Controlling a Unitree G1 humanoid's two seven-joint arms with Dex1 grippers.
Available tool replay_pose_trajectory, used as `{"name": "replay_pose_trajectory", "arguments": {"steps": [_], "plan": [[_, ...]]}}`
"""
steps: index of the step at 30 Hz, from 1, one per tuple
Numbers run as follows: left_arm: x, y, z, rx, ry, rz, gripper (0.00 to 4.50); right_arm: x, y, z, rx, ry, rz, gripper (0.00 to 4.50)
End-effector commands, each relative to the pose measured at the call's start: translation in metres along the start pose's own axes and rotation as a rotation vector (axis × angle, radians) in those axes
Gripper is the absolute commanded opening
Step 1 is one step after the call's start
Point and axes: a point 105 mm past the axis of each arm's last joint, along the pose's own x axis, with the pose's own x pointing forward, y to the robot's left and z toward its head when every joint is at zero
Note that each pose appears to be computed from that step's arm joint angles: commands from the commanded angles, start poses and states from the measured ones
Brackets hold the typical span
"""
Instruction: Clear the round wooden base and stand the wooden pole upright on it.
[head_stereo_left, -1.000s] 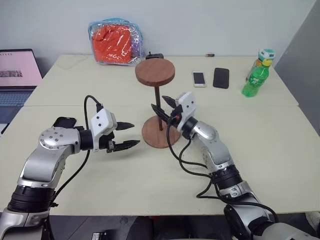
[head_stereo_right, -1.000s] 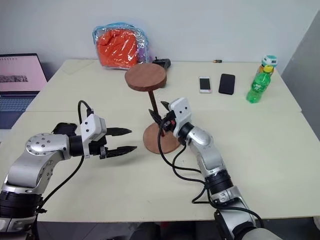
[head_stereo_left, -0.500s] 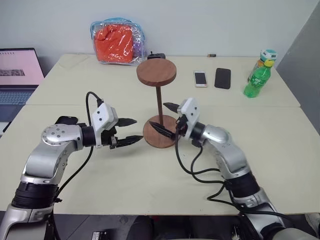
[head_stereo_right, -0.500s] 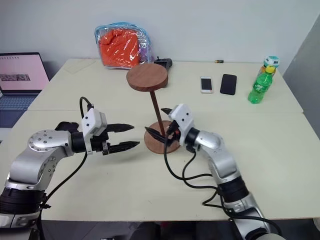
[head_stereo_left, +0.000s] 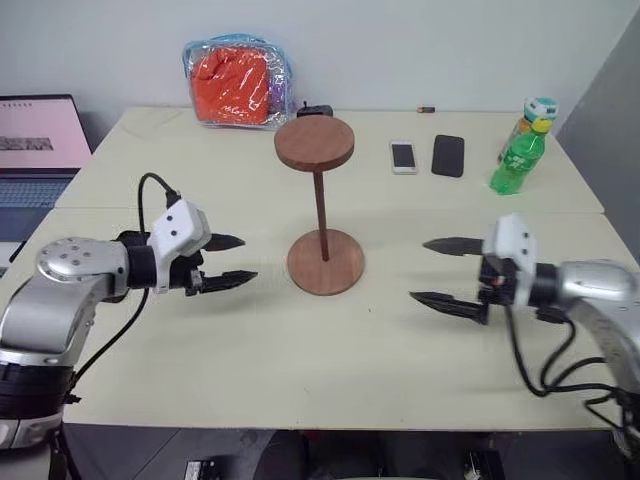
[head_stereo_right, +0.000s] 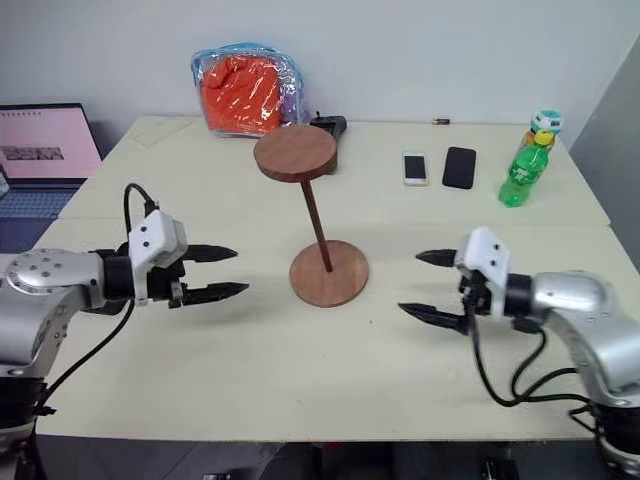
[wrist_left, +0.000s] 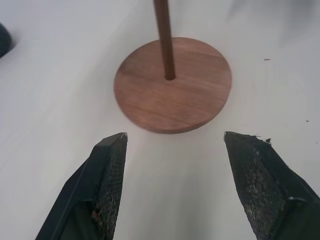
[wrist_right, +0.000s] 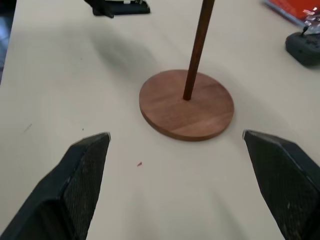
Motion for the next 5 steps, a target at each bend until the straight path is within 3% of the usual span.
{"name": "replay_pose_trajectory", "arguments": {"steps": [1, 5], "plan": [[-0.0089, 0.0094, 0.0153, 0.036, -0.033, 0.025, 3.22, -0.0083, 0.0024, 0.0124, -0.034, -0.025, 0.013, 4.46], [-0.0066, 0.0088, 0.0164, 0.045, -0.04, -0.002, 3.22, -0.0101, -0.001, 0.0119, -0.039, -0.018, 0.003, 4.46]]}}
